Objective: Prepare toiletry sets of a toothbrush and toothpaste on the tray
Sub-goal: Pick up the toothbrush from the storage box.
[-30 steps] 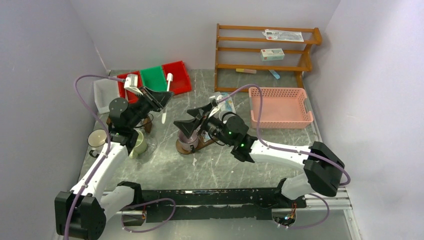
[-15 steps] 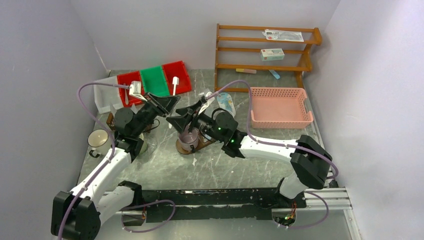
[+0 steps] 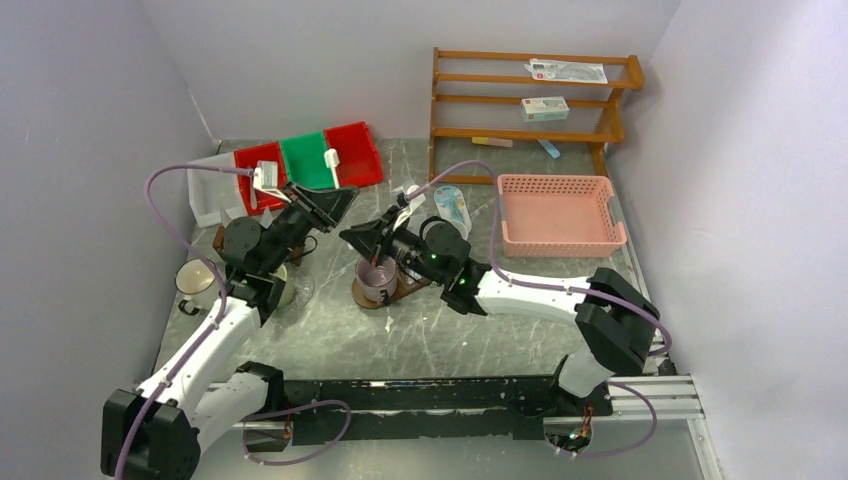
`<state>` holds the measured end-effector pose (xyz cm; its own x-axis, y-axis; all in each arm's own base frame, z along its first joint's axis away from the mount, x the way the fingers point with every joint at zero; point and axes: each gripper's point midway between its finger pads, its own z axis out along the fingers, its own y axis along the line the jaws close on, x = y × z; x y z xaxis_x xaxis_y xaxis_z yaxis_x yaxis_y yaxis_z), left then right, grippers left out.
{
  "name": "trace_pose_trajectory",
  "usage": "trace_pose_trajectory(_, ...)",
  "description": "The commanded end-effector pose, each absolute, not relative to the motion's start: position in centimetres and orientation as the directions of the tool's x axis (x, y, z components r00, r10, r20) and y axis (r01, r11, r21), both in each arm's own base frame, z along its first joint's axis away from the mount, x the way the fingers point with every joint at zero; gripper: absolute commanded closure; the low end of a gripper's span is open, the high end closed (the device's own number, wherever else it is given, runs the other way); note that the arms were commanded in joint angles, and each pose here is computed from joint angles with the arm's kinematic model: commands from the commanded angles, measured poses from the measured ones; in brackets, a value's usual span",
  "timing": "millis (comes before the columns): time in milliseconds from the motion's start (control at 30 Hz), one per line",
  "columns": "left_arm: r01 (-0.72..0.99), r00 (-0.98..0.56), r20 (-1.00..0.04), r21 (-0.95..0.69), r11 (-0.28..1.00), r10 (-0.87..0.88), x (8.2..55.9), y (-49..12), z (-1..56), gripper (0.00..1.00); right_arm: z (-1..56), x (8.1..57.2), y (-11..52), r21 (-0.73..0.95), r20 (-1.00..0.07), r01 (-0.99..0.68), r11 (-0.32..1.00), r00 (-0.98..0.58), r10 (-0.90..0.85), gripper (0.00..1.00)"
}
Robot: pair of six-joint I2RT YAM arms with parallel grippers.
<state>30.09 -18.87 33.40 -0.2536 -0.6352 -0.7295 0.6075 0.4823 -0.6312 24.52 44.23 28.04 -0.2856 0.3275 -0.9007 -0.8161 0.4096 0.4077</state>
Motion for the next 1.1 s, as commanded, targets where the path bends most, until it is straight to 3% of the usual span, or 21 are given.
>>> trace_pose_trajectory(0, 0.660, -0.245, -0.795, -0.556, 0.506, -0.554, 29.4, -19.8, 34.7, 0.66, 28.7, 24.4, 43.8, 0.347, -0.925, -0.833, 0.430, -0.228, 0.304, 0.99)
trace_pose_trajectory(167, 0.608, -0.234, -0.841, -0.518, 0.602, -0.488, 30.0, -18.9, 34.6, 0.52, 28.3, 25.2, 42.8, 0.309, -0.941, -0.812, 0.495, -0.187, 0.282, 1.00)
trace_pose_trajectory(433, 0.509, -0.206, -0.883, -0.465, 0.724, -0.422, 30.8, -16.9, 34.3, 0.56, 28.2, 25.6, 42.1, 0.276, -0.952, -0.801, 0.531, -0.153, 0.265, 1.00)
trace_pose_trajectory(733, 0.529, -0.208, -0.890, -0.452, 0.718, -0.406, 30.8, -17.3, 34.7, 0.60, 27.3, 25.8, 42.5, 0.222, -0.970, -0.794, 0.566, -0.123, 0.208, 1.00)
trace_pose_trajectory(867, 0.510, -0.212, -0.895, -0.443, 0.737, -0.391, 31.0, -17.0, 34.5, 0.68, 26.8, 25.9, 42.6, 0.172, -0.982, -0.778, 0.604, -0.088, 0.166, 1.00)
trace_pose_trajectory(1067, 0.495, -0.216, -0.896, -0.443, 0.748, -0.388, 31.1, -16.7, 34.4, 0.94, 26.6, 26.2, 42.6, 0.096, -0.993, -0.751, 0.654, -0.028, 0.112, 1.00)
